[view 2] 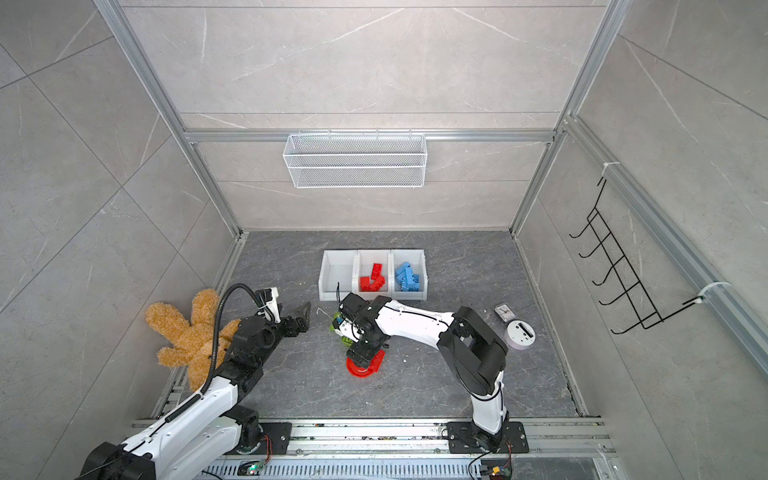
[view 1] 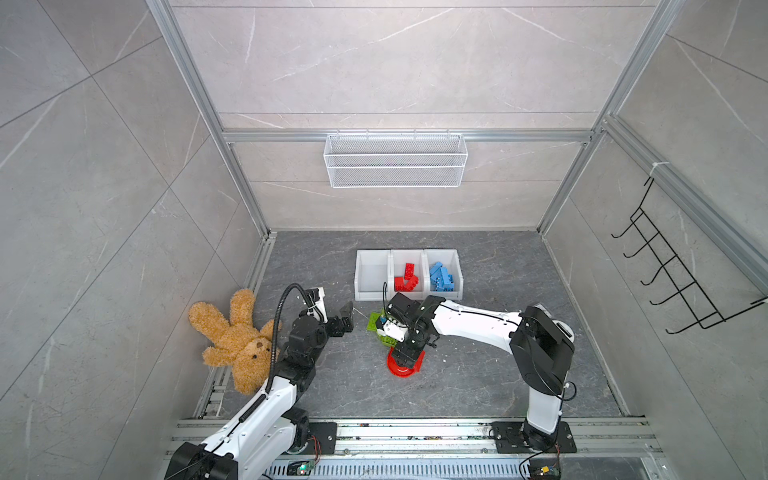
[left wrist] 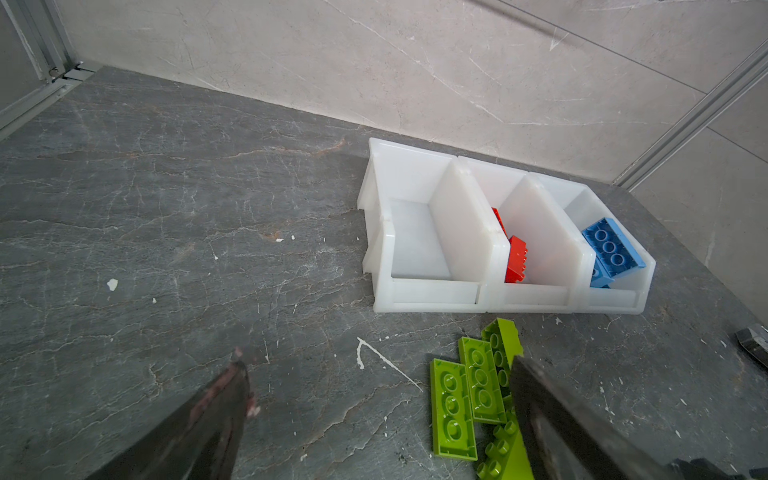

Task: Sort the legos into containers by color
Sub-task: 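Move the right gripper down to the red arch piece by the green bricks, then close the right gripper on the red brick beside the arch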

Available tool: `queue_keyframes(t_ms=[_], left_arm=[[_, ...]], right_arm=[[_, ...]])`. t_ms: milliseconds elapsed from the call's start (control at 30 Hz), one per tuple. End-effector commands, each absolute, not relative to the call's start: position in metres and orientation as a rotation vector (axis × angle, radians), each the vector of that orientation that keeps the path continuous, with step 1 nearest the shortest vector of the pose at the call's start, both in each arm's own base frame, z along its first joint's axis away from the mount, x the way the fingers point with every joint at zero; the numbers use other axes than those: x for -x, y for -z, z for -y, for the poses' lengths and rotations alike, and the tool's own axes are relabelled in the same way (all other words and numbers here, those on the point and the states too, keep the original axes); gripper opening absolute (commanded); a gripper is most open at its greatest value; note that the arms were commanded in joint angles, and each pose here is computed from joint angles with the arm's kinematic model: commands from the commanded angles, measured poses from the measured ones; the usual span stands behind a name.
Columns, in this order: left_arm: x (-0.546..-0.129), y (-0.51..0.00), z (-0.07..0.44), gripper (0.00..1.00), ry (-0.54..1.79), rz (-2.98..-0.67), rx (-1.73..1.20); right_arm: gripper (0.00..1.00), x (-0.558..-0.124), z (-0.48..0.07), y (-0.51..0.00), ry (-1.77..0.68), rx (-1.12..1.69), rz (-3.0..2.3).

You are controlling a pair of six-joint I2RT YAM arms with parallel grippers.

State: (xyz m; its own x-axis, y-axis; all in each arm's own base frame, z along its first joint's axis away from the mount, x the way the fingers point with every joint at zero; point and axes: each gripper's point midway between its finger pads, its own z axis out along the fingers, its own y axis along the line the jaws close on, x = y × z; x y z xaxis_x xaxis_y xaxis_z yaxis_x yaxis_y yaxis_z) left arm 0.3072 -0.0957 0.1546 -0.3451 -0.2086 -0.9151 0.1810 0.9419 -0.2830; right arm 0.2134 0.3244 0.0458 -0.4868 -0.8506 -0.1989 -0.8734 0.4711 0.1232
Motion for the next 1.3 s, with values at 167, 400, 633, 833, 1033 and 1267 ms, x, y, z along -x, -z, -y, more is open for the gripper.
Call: queue_keyframes(t_ms=[167,400,633,833,1033,1267], left_arm=[[-0.311,-0.162,0.097,0.99,0.398,-1.857,0.012],[-0.310,-0.162,0.096,0.99,0.395,-1.856,0.013],[-0.310,-0.161,0.096,0.99,0.391,-1.857,0.015],[-0.311,-0.160,0.096,0.99,0.392,-1.862,0.016],[-0.311,-0.161,0.096,0.99,0.390,-1.859,0.017],[-0.312,-0.160,0.096,0.99,0.388,-1.871,0.016]], right_arm=[[0.89,-0.203,-0.299,-0.059,-0.238,1.503,-2.616],[0.90,-0.197,-0.297,-0.052,-0.229,1.557,-2.633],[0.88,-0.195,-0.288,-0.037,-0.114,1.602,-2.650],[0.83,-0.200,-0.286,-0.031,-0.039,1.605,-2.642],[0.78,-0.205,-0.286,-0.031,-0.003,1.599,-2.620],[0.68,-0.204,-0.287,-0.041,-0.032,1.579,-2.586]])
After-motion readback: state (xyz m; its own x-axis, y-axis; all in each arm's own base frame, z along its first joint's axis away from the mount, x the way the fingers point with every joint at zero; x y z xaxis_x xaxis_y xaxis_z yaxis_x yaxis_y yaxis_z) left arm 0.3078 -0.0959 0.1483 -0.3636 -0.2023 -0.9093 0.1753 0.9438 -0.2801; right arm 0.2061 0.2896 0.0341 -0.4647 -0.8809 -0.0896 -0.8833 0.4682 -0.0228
